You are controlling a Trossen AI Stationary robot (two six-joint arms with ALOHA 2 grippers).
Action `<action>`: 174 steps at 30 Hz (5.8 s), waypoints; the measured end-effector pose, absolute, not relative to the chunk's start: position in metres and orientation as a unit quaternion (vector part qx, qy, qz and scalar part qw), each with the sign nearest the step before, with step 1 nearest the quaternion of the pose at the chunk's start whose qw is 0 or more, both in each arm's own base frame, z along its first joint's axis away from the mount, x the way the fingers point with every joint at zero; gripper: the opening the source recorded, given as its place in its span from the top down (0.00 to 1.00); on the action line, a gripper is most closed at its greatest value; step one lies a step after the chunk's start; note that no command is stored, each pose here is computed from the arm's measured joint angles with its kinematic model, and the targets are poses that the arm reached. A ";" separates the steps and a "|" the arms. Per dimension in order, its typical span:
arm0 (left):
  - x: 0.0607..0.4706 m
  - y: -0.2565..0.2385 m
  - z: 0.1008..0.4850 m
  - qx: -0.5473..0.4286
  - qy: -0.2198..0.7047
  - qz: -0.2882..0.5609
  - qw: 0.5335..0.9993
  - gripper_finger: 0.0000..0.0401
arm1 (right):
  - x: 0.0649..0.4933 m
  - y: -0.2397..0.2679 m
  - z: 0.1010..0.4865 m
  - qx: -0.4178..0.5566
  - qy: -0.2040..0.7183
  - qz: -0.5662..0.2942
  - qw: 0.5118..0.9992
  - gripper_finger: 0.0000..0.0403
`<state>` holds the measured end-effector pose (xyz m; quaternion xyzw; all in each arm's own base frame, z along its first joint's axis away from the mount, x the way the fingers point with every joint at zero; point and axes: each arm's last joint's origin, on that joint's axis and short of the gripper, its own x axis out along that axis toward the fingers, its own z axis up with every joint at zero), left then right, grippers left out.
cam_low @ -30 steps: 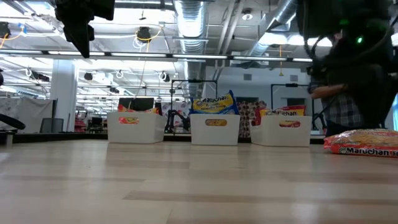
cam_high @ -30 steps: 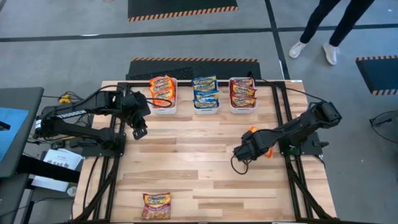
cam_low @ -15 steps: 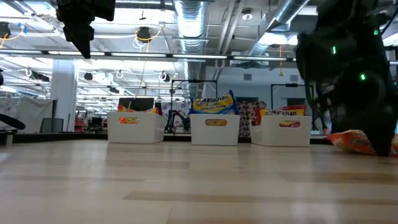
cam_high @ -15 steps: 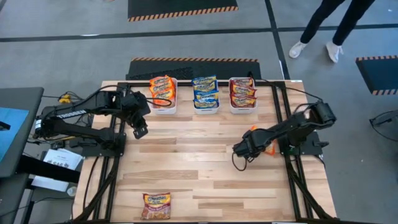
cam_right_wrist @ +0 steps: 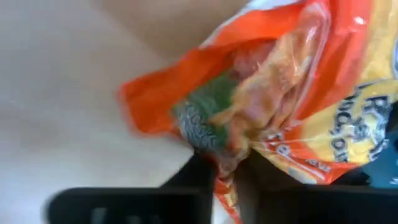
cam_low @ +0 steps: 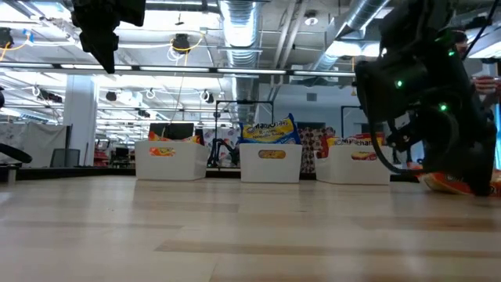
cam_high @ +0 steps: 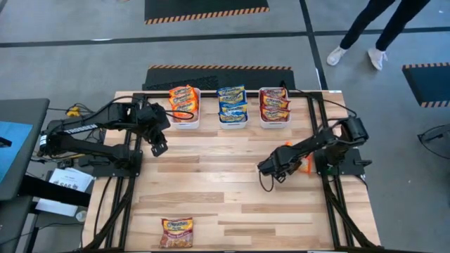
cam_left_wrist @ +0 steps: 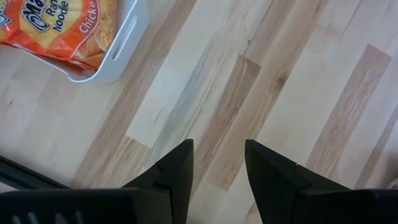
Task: Sort Maruchan noodles
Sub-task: Put the orange noodle pack into the left white bin
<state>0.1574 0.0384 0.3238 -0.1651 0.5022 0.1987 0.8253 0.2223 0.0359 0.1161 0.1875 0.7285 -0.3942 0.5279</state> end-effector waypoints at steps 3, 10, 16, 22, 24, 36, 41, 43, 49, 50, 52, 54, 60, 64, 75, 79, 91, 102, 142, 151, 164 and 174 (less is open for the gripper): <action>0.157 0.038 0.324 -0.165 0.502 0.199 0.825 0.68 | 0.220 0.033 0.117 0.184 0.725 -0.411 0.521 0.96; 0.157 0.038 0.324 -0.163 0.502 0.198 0.826 0.68 | 0.229 0.038 0.131 0.178 0.732 -0.409 0.514 0.96; 0.158 0.040 0.324 -0.145 0.500 0.209 0.828 0.68 | 0.260 0.058 0.168 0.176 0.703 -0.382 0.573 0.97; 0.157 0.041 0.324 -0.122 0.503 0.212 0.829 0.66 | 0.283 0.080 0.204 0.171 0.643 -0.369 0.649 0.97; 0.156 0.041 0.324 -0.138 0.504 0.224 0.823 0.63 | 0.288 0.087 0.213 0.168 0.625 -0.361 0.671 0.97; 0.170 0.057 0.314 -0.319 0.471 0.319 0.758 0.51 | 0.323 0.106 0.258 0.127 0.480 -0.307 0.812 0.97; 0.188 0.061 0.320 -0.393 0.394 0.283 0.781 0.50 | 0.335 0.099 0.281 0.059 0.431 -0.303 0.848 0.97; 0.195 0.063 0.325 -0.417 0.349 0.274 0.793 0.50 | 0.337 0.098 0.291 0.025 0.413 -0.306 0.857 0.97; 0.208 0.067 0.339 -0.475 0.246 0.261 0.804 0.50 | 0.344 0.088 0.317 -0.065 0.385 -0.314 0.866 0.97; 0.210 0.067 0.341 -0.485 0.231 0.258 0.803 0.50 | 0.345 0.086 0.321 -0.079 0.383 -0.315 0.865 0.97; 0.212 0.068 0.345 -0.506 0.204 0.254 0.799 0.50 | 0.347 0.080 0.328 -0.110 0.380 -0.320 0.861 0.97; 0.215 0.068 0.349 -0.523 0.180 0.244 0.796 0.50 | 0.348 0.075 0.334 -0.135 0.376 -0.325 0.857 0.97; 0.220 0.070 0.358 -0.561 0.126 0.216 0.789 0.50 | 0.351 0.064 0.350 -0.202 0.371 -0.342 0.840 0.97; 0.223 0.071 0.365 -0.603 0.080 0.209 0.766 0.50 | 0.353 0.056 0.356 -0.239 0.372 -0.353 0.824 0.97; 0.228 0.072 0.380 -0.651 0.004 0.166 0.740 0.50 | 0.364 0.028 0.366 -0.242 0.351 -0.383 0.819 0.97; 0.227 0.073 0.379 -0.650 0.000 0.174 0.740 0.50 | 0.364 0.022 0.367 -0.251 0.354 -0.395 0.810 0.97; 0.227 0.074 0.380 -0.665 -0.024 0.189 0.722 0.50 | 0.379 0.018 0.379 -0.267 0.301 -0.405 0.821 0.97; 0.227 0.074 0.382 -0.676 -0.036 0.187 0.711 0.50 | 0.386 0.011 0.386 -0.272 0.280 -0.397 0.831 0.97; 0.227 0.075 0.385 -0.430 0.001 0.190 0.882 1.00 | 0.388 0.023 0.387 -0.264 0.264 -0.354 0.858 0.78; 0.221 0.073 0.384 -0.321 0.039 0.197 0.925 1.00 | 0.384 0.041 0.389 -0.270 0.254 -0.385 0.845 0.67; 0.183 0.081 0.382 -0.096 0.156 0.232 0.955 1.00 | 0.376 0.065 0.391 -0.269 0.232 -0.442 0.824 0.65; 0.167 0.106 0.364 0.109 0.306 0.210 0.922 1.00 | 0.379 0.034 0.391 -0.285 0.258 -0.474 0.792 0.65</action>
